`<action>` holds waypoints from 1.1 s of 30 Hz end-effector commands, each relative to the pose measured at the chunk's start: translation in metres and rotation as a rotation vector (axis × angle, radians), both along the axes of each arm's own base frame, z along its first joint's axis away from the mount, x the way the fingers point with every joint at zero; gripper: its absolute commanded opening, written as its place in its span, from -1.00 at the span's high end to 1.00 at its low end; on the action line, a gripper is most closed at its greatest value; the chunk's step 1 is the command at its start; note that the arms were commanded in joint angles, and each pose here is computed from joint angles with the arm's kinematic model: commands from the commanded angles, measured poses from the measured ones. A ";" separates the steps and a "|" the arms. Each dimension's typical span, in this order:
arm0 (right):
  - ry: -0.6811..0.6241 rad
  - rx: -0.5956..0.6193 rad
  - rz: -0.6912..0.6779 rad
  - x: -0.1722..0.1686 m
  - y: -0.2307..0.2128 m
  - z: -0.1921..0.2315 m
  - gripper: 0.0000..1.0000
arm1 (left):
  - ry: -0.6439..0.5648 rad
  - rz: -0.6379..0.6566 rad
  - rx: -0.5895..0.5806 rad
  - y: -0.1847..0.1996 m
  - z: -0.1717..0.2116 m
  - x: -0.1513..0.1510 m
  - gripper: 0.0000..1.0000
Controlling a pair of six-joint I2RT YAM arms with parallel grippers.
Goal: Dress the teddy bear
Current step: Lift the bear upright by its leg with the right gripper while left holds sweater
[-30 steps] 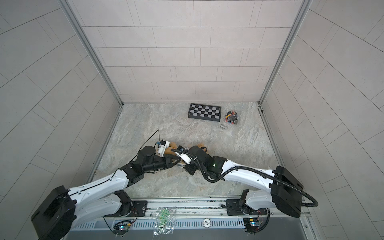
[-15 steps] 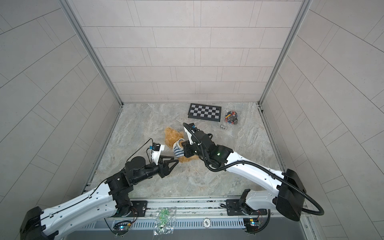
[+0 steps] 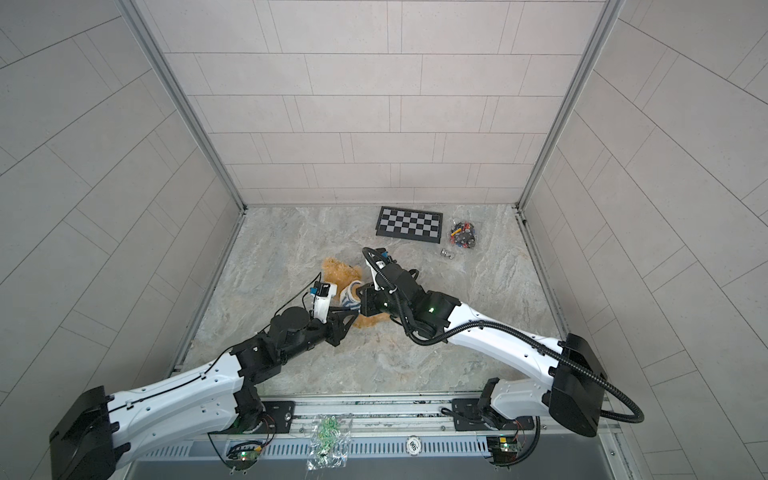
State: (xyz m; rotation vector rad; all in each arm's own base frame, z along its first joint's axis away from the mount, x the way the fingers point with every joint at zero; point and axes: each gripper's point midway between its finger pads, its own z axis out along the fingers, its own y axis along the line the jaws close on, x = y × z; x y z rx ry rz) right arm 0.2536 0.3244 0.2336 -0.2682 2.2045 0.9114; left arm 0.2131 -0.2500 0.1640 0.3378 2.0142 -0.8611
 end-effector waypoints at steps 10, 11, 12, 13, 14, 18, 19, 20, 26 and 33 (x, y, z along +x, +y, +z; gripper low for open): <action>-0.040 0.149 -0.044 0.007 -0.029 0.045 1.00 | 0.024 0.037 -0.001 0.010 -0.013 -0.003 1.00; -0.047 0.151 -0.055 0.009 -0.033 0.047 1.00 | 0.032 0.036 0.010 0.012 -0.017 -0.005 1.00; -0.056 0.154 -0.068 0.010 -0.038 0.050 1.00 | 0.041 0.034 0.020 0.014 -0.022 -0.006 1.00; -0.060 0.152 -0.077 0.011 -0.041 0.051 1.00 | 0.051 0.036 0.032 0.016 -0.027 -0.008 1.00; -0.064 0.149 -0.083 0.012 -0.045 0.051 1.00 | 0.061 0.033 0.049 0.017 -0.032 -0.010 1.00; -0.068 0.142 -0.088 0.013 -0.049 0.052 1.00 | 0.082 0.030 0.064 0.021 -0.041 -0.014 1.00; -0.069 0.141 -0.084 0.012 -0.049 0.052 1.00 | 0.081 0.027 0.062 0.021 -0.041 -0.014 1.00; -0.066 0.134 -0.079 0.012 -0.048 0.050 1.00 | 0.079 0.025 0.058 0.020 -0.040 -0.014 1.00; -0.038 0.089 -0.064 0.011 -0.045 0.024 1.00 | 0.058 -0.030 -0.052 0.001 -0.013 -0.014 0.86; -0.006 0.014 -0.046 0.006 -0.037 -0.009 1.00 | 0.075 -0.056 -0.148 -0.012 0.011 -0.013 0.39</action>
